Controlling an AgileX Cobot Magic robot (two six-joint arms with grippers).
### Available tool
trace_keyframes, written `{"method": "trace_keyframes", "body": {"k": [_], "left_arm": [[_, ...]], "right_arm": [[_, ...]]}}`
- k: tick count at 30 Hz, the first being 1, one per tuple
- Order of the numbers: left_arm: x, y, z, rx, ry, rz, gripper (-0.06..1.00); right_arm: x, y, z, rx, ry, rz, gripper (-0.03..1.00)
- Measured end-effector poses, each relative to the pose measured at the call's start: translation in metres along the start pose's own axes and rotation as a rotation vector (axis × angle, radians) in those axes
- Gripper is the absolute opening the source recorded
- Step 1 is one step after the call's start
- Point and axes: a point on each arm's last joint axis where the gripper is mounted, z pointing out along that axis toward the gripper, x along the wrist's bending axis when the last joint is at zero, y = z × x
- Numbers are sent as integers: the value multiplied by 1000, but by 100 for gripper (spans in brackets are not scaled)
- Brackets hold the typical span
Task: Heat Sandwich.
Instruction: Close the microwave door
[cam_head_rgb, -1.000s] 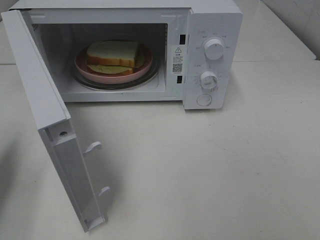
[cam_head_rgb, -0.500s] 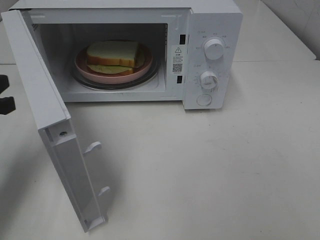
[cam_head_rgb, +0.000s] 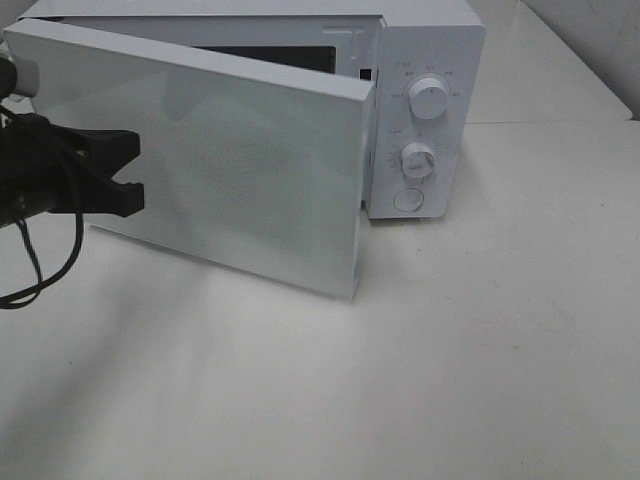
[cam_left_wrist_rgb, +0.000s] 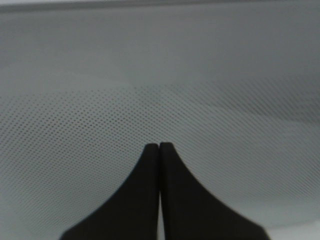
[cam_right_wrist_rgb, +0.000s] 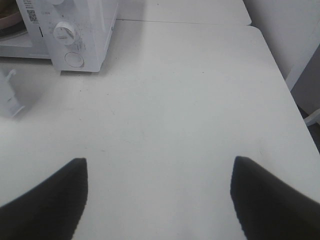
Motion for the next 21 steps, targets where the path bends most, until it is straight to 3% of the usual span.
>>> {"method": "trace_keyframes", "body": {"k": [10,21], "left_arm": [[-31,14,34,-42,-59,-43,0],[-63,22,66,-41,-112,-24,0]], "right_arm": [[0,0,0,0,0,0,76],[0,0,0,0,0,0,76]]}}
